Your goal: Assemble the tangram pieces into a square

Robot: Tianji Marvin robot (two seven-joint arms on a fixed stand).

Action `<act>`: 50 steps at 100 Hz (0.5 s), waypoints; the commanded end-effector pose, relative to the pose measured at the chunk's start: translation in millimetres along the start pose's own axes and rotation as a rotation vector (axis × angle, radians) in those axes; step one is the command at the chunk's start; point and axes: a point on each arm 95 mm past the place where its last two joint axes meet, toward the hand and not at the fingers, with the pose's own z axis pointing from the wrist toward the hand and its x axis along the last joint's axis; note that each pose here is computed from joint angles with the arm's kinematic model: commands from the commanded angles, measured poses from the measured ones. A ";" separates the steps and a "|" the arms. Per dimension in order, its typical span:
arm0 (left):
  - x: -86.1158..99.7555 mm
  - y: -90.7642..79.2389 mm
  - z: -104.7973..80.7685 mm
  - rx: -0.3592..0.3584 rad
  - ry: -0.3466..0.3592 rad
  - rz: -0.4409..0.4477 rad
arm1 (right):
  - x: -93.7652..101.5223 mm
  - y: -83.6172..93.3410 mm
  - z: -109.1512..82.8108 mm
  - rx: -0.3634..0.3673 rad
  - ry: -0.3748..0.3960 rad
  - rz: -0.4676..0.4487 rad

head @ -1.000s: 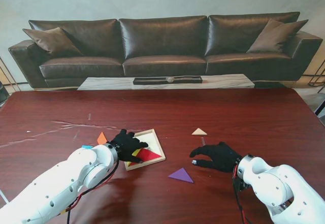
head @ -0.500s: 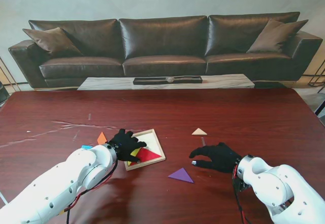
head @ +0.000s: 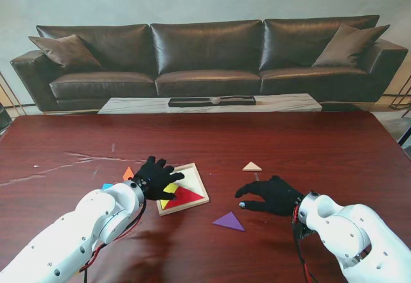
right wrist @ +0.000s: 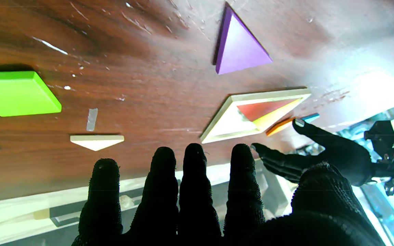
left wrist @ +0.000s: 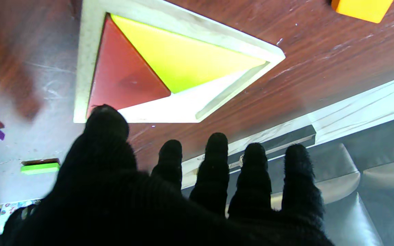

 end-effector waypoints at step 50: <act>9.6 15.3 -47.4 -0.005 -0.126 -0.005 | 13.1 22.2 15.0 -0.031 0.099 -0.094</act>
